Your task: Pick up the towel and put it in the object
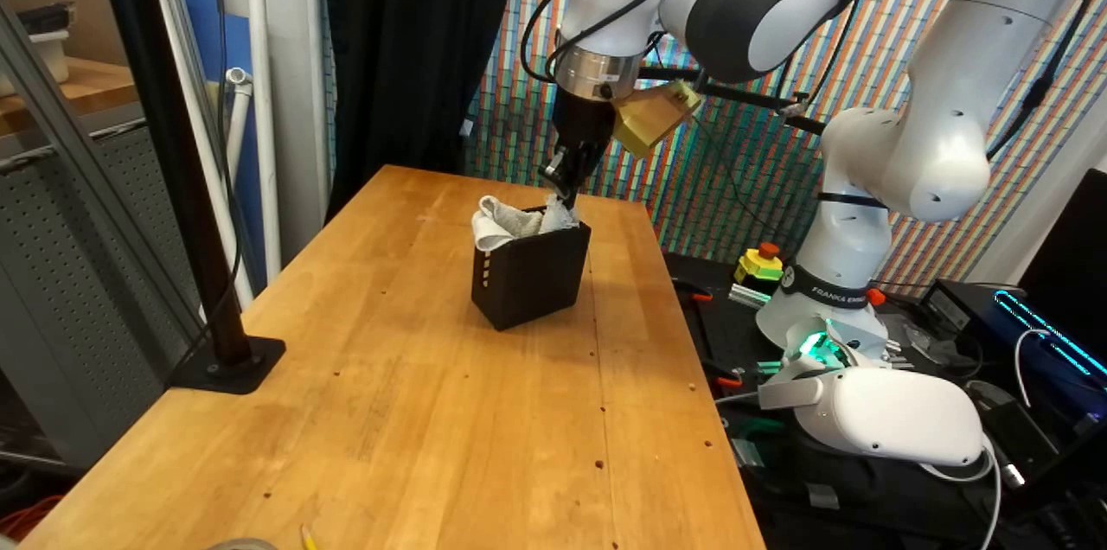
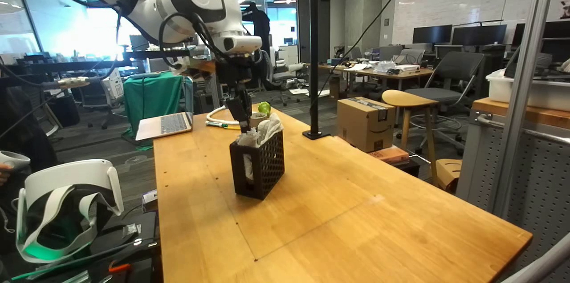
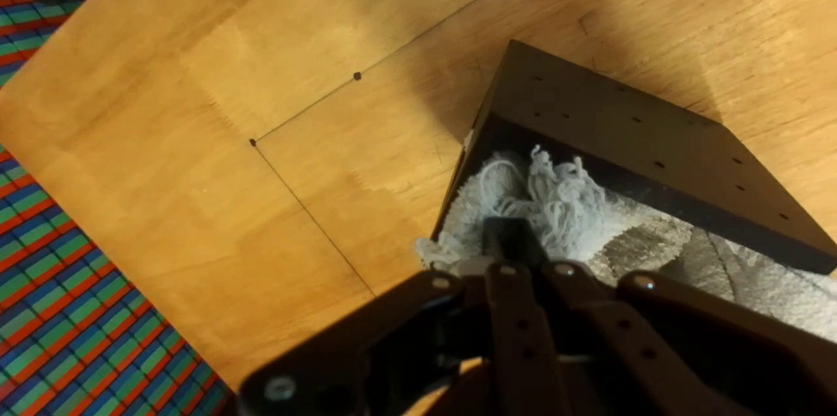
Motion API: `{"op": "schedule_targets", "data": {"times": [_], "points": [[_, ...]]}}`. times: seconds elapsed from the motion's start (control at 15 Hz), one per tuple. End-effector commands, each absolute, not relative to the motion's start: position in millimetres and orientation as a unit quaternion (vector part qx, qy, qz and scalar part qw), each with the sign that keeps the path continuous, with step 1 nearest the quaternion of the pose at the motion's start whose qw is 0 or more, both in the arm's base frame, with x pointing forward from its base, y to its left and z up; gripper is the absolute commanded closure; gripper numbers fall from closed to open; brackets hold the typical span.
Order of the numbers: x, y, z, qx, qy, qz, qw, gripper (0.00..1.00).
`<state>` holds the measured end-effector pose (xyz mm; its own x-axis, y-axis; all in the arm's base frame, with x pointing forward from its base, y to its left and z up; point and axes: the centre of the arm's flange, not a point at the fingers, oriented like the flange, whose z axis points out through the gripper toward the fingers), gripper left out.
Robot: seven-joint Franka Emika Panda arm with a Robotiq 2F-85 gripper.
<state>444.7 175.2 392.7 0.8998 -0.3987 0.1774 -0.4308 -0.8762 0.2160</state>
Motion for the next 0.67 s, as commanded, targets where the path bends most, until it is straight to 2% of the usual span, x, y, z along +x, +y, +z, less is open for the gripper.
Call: {"op": "schedule_targets", "data": {"times": [0.0, 0.6], "points": [[468, 179, 387, 0.975, -0.193, 0.065, 0.09, 0.96], [477, 180, 371, 0.98, -0.187, 0.048, 0.055, 0.96]]}}
